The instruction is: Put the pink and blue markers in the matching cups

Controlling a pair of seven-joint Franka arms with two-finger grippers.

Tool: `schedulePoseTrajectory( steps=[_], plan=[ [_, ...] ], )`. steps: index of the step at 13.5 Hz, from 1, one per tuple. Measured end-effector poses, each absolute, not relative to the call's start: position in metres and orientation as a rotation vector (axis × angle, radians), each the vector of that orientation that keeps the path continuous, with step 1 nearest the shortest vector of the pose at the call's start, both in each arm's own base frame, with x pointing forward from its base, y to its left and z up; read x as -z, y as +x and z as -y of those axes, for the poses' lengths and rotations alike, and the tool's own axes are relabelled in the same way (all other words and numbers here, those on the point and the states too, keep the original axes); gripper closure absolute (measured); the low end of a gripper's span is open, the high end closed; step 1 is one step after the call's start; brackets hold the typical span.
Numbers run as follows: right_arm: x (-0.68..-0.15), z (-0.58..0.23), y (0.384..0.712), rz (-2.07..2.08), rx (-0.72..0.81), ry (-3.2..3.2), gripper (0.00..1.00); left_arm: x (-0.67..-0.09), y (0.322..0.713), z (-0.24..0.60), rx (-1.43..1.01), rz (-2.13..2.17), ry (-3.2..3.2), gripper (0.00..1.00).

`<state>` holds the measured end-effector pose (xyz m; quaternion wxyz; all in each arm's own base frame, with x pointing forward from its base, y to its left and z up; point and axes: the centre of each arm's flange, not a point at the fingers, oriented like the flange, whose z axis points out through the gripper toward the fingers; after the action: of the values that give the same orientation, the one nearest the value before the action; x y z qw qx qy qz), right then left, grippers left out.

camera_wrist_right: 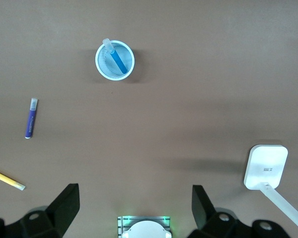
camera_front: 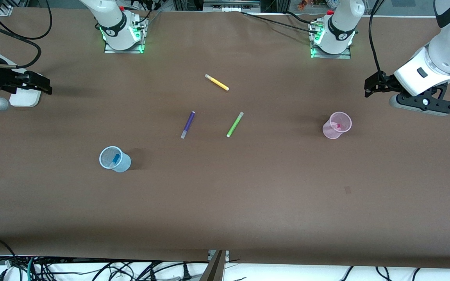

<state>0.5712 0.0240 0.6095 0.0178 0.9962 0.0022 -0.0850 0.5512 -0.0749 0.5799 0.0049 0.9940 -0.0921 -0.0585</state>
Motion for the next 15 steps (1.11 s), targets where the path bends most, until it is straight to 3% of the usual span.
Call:
schedulePoseTrajectory(
  steps=[15],
  plan=[
    [-0.6095, -0.024, 0.5713, -0.007, 0.264, 3.095, 0.0, -0.5771, 0.5526, 0.0749, 0.19, 0.288, 3.112, 0.0]
  ],
)
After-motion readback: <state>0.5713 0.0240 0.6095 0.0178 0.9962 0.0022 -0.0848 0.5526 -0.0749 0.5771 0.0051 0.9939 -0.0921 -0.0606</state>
